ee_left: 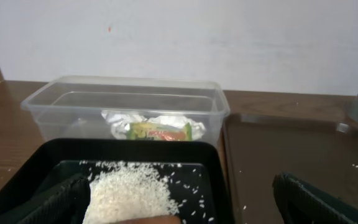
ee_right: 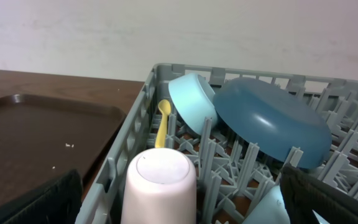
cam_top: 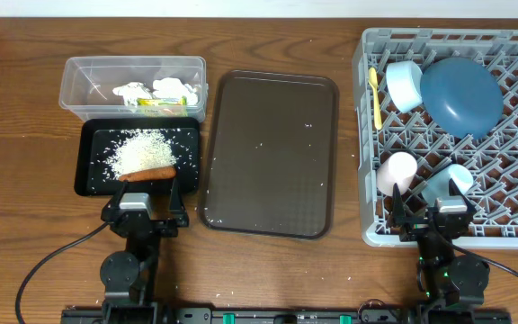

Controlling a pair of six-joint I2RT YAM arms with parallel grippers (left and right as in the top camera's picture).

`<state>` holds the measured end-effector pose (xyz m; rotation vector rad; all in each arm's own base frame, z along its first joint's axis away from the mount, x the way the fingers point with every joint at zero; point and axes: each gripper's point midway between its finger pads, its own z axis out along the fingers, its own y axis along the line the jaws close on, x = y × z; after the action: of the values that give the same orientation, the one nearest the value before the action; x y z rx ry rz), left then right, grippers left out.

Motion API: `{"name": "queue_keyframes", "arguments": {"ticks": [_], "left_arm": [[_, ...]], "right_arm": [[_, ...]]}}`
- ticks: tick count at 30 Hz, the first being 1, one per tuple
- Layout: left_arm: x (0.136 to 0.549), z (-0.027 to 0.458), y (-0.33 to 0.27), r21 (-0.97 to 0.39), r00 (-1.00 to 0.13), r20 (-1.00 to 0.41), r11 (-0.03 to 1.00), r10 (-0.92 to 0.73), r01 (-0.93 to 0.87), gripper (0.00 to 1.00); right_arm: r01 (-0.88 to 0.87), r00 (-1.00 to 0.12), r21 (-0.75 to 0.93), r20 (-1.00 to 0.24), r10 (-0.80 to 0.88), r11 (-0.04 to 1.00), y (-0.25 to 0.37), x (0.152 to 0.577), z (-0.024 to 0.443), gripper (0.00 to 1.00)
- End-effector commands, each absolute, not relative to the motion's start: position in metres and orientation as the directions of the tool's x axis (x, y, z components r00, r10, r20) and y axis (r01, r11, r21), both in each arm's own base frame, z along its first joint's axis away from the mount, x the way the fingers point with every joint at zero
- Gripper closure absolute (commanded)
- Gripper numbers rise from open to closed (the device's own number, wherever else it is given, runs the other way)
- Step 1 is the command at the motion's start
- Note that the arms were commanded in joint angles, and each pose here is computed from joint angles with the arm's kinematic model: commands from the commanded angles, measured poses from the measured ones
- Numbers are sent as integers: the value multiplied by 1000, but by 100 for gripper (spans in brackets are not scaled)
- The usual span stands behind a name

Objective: Sort waste into correct bins and load items into the dishwasher rack

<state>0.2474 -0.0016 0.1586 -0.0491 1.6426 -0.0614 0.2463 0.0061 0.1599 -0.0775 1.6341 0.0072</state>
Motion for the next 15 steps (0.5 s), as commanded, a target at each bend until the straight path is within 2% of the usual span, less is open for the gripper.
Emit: {"name": "queue_keyframes", "arguments": {"ticks": [1,4,15], "left_arm": [[246,152,1,-64,-92,-994,998,-65,-8,4],[244,137,2,-64,-150,-986,998,-66,-13,4],[244,137,2,-64,-150,-986,998,-66,-13,4]], "right_arm": [[-60,-60,-55,-996,-58,997,7,246,159,1],[-60,-60,-55,-996,-58,997,7,246,159,1],[-60,-60,-55,-996,-58,997,7,246,159,1]]}}
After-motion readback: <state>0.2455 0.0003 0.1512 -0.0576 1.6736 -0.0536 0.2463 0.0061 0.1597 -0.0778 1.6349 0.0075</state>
